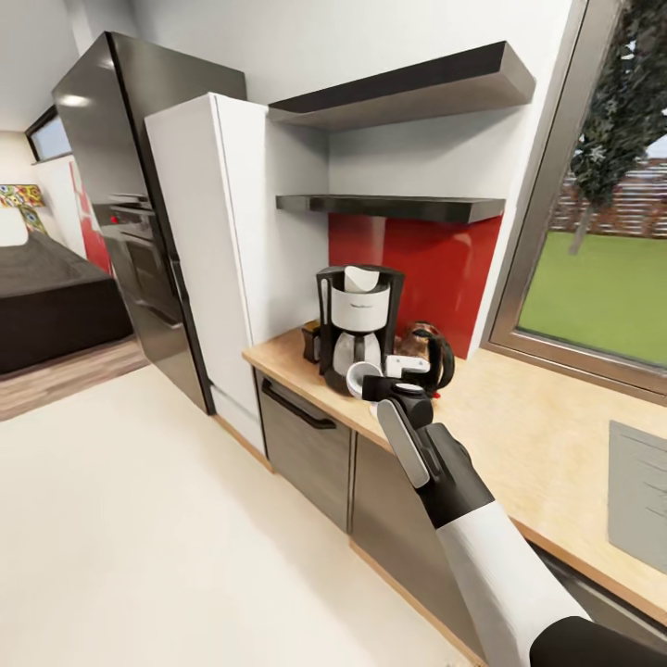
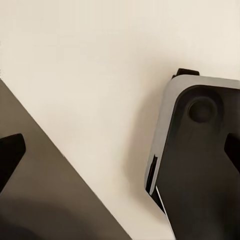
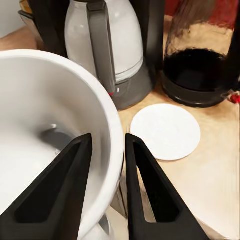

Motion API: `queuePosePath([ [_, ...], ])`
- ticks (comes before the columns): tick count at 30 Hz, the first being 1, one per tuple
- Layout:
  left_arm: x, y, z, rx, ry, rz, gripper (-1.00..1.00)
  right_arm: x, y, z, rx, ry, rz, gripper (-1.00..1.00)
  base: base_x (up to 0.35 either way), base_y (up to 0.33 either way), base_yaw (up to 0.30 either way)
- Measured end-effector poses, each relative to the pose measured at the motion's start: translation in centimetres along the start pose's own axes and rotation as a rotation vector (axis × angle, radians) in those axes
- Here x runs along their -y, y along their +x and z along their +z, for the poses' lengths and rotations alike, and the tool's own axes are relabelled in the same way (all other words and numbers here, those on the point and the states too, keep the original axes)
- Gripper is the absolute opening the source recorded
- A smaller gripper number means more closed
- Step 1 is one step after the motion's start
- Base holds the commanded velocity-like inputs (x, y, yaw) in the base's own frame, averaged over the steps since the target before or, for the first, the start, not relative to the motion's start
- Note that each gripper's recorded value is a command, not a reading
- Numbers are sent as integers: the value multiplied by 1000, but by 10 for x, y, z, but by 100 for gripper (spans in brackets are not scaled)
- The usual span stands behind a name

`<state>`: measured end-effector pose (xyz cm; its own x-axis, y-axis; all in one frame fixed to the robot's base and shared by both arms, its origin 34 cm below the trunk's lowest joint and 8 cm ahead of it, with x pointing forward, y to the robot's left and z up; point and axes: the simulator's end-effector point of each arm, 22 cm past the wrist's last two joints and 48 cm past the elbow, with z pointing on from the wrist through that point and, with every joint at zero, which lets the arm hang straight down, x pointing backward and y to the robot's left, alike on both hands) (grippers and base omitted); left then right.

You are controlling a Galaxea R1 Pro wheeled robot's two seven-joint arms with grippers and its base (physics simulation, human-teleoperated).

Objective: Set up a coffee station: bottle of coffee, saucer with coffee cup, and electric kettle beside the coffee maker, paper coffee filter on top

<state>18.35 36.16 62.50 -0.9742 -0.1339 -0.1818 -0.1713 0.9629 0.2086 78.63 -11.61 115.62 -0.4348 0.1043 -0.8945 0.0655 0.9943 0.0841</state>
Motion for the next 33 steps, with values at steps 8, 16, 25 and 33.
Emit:
queuePosePath([
  [8, 0, 0, 0, 0, 0, 0, 100, 0, 0, 0, -1, 0, 0, -100, 0, 37, -276],
  [16, 0, -1, 0, 1, 0, 0, 100, 0, 0, 0, -1, 0, 0, -100, 0, 1, -277],
  [25, 0, -1, 0, 2, 0, 0, 100, 0, 1, 0, -2, 1, -1, -100, 0, 23, -277],
  [33, 0, -1, 0, 2, -1, -2, 100, 0, 1, 0, -2, 1, -1, -100, 0, 264, -277],
])
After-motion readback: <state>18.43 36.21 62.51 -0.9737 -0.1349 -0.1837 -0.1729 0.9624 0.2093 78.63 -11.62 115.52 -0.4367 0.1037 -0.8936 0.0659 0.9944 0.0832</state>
